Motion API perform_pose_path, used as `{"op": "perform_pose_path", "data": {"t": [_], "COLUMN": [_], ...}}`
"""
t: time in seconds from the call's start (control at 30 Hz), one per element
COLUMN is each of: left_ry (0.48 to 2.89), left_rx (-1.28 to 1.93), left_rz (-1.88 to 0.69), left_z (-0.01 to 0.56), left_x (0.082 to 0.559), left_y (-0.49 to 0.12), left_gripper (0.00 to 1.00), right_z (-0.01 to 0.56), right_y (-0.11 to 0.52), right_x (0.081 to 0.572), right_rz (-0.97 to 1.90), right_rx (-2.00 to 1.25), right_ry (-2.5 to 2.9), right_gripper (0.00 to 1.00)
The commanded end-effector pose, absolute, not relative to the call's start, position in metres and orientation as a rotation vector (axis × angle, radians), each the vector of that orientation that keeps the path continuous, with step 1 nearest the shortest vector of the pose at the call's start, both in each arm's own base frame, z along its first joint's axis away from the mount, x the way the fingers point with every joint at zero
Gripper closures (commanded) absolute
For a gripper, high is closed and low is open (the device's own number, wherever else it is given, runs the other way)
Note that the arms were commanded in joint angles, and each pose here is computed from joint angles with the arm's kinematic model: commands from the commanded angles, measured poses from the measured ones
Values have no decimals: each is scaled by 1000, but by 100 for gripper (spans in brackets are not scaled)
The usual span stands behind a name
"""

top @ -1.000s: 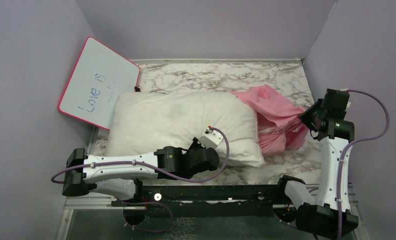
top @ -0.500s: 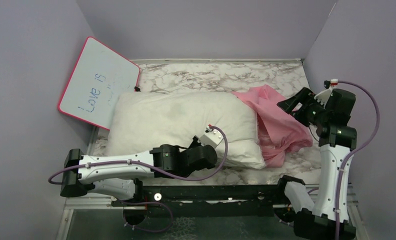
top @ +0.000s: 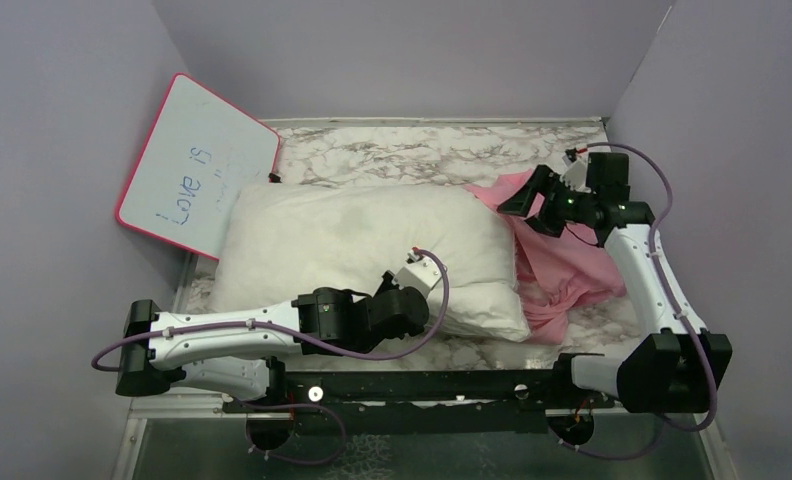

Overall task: Remove the pillowcase from the pillow
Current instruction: Remove the pillow from the pillowcase.

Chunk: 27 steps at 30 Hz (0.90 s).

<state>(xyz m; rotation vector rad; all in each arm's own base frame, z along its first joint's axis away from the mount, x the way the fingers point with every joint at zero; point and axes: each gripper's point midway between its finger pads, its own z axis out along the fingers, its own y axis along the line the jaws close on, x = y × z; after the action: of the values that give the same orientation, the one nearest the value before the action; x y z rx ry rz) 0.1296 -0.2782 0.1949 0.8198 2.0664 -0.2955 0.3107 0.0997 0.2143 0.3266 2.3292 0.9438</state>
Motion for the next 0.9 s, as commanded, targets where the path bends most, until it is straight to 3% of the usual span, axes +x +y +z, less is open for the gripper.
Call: {"op": "perform_pose_path", "data": {"t": [0.0,0.1,0.17,0.47,0.87], "left_ry": [2064,2061,2058,2062,2059], "left_rx": [751,747,751,709,629], "left_rz": [-343,-342,-335,-347,-369], "left_z": [204,205,205,206,214], "left_x": [131,132,133,133,133], "left_y": [-279,-280,-281,-274,-255], "left_gripper": [100,100,100,100,100], "right_z": [215,203,194,220,275], "right_y": [88,92,94,41,-62], "right_x": [336,337,335,351,354], "right_rz": [732,752,767,395,50], "right_rx": [302,245,244,412,743], "right_ry": [2273,2317,2366,2238,2024], "right_gripper": [16,24,42,98,99]}}
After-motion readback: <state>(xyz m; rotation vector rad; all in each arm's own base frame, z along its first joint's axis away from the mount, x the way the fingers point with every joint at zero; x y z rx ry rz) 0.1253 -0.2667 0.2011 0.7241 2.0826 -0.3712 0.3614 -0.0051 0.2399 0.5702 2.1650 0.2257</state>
